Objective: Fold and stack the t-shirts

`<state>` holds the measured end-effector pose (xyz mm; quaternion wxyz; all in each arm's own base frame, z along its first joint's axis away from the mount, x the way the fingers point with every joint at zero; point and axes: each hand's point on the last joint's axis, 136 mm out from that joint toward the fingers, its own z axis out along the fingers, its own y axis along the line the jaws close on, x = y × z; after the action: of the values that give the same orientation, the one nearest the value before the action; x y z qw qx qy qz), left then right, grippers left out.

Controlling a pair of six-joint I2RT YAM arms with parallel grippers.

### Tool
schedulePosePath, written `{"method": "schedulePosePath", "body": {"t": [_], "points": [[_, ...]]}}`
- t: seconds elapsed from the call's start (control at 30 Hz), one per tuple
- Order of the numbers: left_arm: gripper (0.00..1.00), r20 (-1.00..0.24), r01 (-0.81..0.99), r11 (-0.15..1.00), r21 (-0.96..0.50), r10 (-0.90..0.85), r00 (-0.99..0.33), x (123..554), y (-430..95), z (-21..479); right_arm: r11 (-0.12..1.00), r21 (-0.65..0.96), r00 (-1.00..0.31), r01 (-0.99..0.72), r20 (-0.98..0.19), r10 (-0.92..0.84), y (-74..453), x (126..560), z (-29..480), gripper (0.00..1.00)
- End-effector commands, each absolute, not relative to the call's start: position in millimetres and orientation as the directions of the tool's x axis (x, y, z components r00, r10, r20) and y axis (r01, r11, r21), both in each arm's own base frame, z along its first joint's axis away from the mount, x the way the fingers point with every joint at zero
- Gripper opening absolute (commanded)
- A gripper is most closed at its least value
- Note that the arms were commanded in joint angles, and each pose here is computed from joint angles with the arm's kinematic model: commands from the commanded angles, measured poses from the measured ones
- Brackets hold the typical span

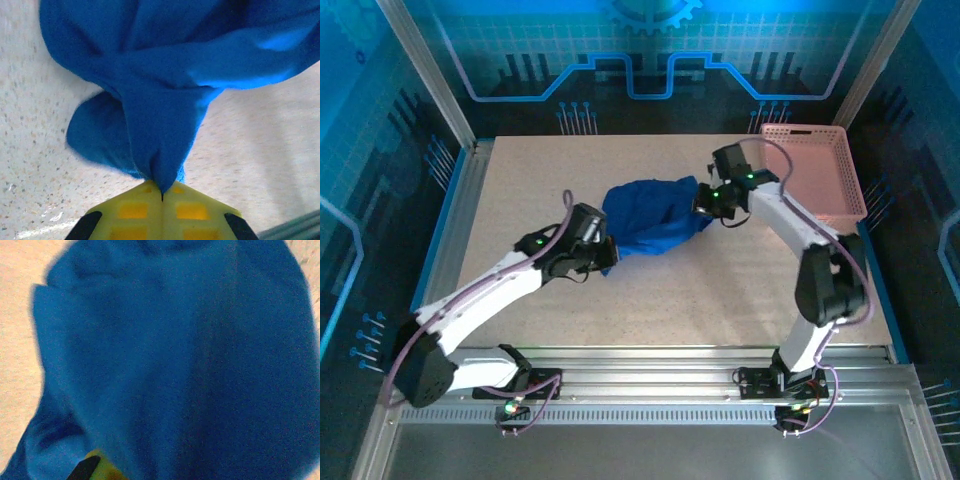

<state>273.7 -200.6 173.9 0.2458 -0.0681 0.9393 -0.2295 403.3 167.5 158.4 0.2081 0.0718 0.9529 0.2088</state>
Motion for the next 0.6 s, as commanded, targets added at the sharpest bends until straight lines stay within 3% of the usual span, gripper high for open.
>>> {"method": "schedulePosePath", "body": {"t": [0.0,0.3,0.43,0.57], "points": [[0.0,-0.51,0.041,0.87,-0.491,-0.249,-0.823,268.4,-192.2,224.9,0.892,0.452,-0.875,-0.009,-0.435,0.212,153.7,378.5,219.7,0.08],[0.0,-0.605,0.198,0.756,-0.624,-0.308,-0.734,248.7,-196.0,329.0,0.863,0.495,-0.847,-0.101,-0.498,0.186,141.9,324.7,321.5,0.08],[0.0,-0.599,0.218,0.725,-0.653,-0.32,-0.734,239.9,-196.0,339.4,0.873,0.477,-0.875,-0.104,-0.461,0.148,145.3,315.9,336.7,0.11],[0.0,-0.568,0.123,0.761,-0.637,-0.356,-0.742,239.6,-177.1,315.2,0.887,0.444,-0.907,-0.128,-0.415,0.077,162.4,324.1,321.4,0.12]]}}
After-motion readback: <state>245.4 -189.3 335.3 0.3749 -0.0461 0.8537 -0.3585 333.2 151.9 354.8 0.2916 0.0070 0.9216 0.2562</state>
